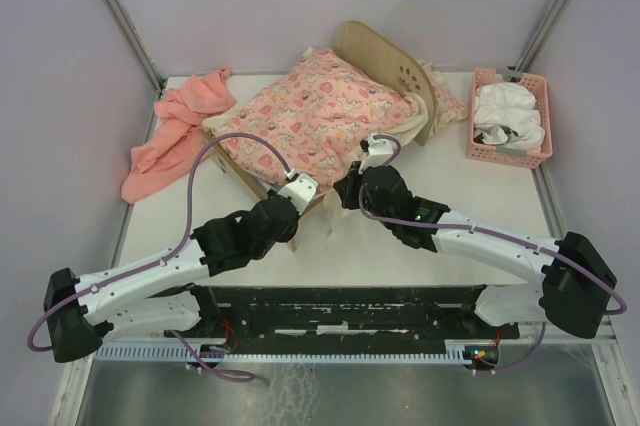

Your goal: Set up the pet bed

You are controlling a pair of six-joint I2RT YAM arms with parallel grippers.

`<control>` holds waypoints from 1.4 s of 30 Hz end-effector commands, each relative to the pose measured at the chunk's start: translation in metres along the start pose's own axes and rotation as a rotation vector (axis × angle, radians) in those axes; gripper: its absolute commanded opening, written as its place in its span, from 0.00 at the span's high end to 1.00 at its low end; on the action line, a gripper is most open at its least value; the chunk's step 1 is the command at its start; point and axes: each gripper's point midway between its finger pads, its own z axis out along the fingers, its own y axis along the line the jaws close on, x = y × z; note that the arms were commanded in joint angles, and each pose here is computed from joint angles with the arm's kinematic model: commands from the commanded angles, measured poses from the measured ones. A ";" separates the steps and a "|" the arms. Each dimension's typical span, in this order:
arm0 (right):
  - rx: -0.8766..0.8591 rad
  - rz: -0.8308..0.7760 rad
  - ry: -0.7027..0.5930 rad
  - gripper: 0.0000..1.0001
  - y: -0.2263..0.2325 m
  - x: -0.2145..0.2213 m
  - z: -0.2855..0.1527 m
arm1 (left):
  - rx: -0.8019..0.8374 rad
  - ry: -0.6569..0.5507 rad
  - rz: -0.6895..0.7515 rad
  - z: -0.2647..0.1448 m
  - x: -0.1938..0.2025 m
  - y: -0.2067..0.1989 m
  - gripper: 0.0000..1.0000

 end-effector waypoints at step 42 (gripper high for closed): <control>-0.090 -0.228 0.131 0.39 0.002 0.009 -0.033 | -0.271 -0.068 -0.485 -0.032 0.004 0.054 0.45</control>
